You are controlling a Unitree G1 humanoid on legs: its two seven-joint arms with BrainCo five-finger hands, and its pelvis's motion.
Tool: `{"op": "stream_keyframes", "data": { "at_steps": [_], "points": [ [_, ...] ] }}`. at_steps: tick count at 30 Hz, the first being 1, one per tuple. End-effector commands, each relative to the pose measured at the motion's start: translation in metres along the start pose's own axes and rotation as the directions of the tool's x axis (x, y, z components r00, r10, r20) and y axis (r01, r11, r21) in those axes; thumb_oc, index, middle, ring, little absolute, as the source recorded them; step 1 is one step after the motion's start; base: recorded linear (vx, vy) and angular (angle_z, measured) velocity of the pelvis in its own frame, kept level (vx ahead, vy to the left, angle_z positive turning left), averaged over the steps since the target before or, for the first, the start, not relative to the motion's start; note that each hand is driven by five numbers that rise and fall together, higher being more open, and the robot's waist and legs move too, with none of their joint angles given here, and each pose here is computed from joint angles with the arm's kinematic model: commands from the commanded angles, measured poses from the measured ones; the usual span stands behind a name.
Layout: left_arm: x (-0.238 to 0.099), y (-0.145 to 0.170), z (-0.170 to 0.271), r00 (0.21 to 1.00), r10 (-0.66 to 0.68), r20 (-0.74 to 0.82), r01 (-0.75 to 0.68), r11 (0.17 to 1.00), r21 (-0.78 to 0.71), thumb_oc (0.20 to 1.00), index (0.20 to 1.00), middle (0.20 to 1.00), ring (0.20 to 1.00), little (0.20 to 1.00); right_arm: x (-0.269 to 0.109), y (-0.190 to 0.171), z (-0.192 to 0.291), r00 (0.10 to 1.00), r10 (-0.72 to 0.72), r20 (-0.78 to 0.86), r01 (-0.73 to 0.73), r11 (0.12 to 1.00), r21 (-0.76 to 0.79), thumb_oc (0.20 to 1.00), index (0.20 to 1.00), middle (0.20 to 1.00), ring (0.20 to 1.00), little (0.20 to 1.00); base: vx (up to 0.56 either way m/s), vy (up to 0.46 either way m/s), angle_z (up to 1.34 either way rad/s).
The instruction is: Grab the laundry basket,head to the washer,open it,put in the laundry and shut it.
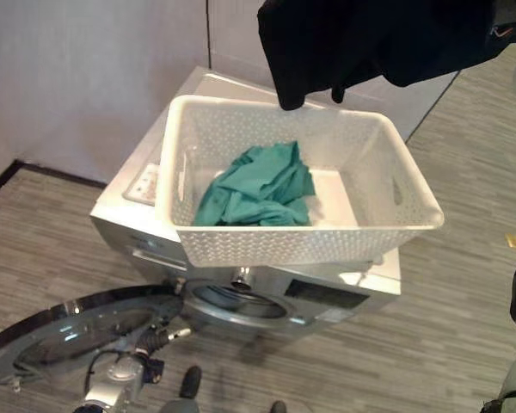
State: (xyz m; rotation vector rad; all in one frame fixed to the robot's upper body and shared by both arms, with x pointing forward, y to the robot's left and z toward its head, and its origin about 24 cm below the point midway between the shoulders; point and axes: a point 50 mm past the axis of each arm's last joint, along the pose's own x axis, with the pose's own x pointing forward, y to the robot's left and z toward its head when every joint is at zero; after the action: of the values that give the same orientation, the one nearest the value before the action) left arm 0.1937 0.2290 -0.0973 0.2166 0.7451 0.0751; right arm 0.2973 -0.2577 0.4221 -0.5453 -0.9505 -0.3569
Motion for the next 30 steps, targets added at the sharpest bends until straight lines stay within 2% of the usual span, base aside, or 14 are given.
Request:
{"op": "stream_keyframes", "data": {
  "at_steps": [1, 15, 23, 27, 29, 30],
  "points": [
    [-0.001, 0.016, 0.011, 0.997, 0.035, 0.069, -0.039, 0.998, 0.056, 1.000, 1.000, 1.000, 1.000, 1.000, 0.005, -0.034, 0.028, 0.981, -0.131, 0.146, 0.136, 0.990, -0.025, 0.200, 0.200, 0.200, 0.200, 0.200, -0.02, 0.003, -0.06],
    [-0.008, 0.018, 0.024, 0.989, 0.013, 0.146, -0.024, 0.997, 0.074, 1.000, 1.000, 1.000, 1.000, 1.000, -0.036, -0.077, 0.011, 0.945, -0.288, 0.155, 0.311, 0.938, -0.155, 0.200, 0.200, 0.200, 0.200, 0.200, -0.04, 0.044, -0.08],
    [-0.011, 0.027, 0.004, 0.995, 0.067, 0.079, -0.072, 0.995, 0.065, 1.000, 1.000, 1.000, 1.000, 1.000, -0.083, -0.093, -0.032, 0.915, -0.402, 0.031, 0.392, 0.870, -0.298, 0.200, 0.200, 0.200, 0.200, 0.200, -0.05, 0.144, -0.30],
    [-0.012, 0.032, -0.005, 0.995, 0.094, 0.046, -0.096, 0.993, 0.065, 1.000, 1.000, 1.000, 1.000, 1.000, -0.117, -0.111, -0.056, 0.864, -0.498, -0.071, 0.443, 0.820, -0.363, 0.200, 0.200, 0.200, 0.200, 0.200, -0.04, 0.148, -0.38],
    [-0.015, 0.037, -0.010, 0.992, 0.123, 0.035, -0.125, 0.990, 0.062, 1.000, 1.000, 1.000, 1.000, 1.000, -0.133, -0.119, -0.071, 0.849, -0.513, -0.128, 0.399, 0.781, -0.480, 0.200, 0.200, 0.200, 0.200, 0.200, -0.04, 0.084, -0.32],
    [-0.015, 0.038, -0.010, 0.992, 0.123, 0.036, -0.125, 0.990, 0.064, 1.000, 1.000, 1.000, 1.000, 1.000, -0.134, -0.119, -0.071, 0.849, -0.513, -0.128, 0.399, 0.780, -0.481, 0.200, 0.200, 0.200, 0.200, 0.200, -0.08, 0.042, -0.51]
  ]
}}
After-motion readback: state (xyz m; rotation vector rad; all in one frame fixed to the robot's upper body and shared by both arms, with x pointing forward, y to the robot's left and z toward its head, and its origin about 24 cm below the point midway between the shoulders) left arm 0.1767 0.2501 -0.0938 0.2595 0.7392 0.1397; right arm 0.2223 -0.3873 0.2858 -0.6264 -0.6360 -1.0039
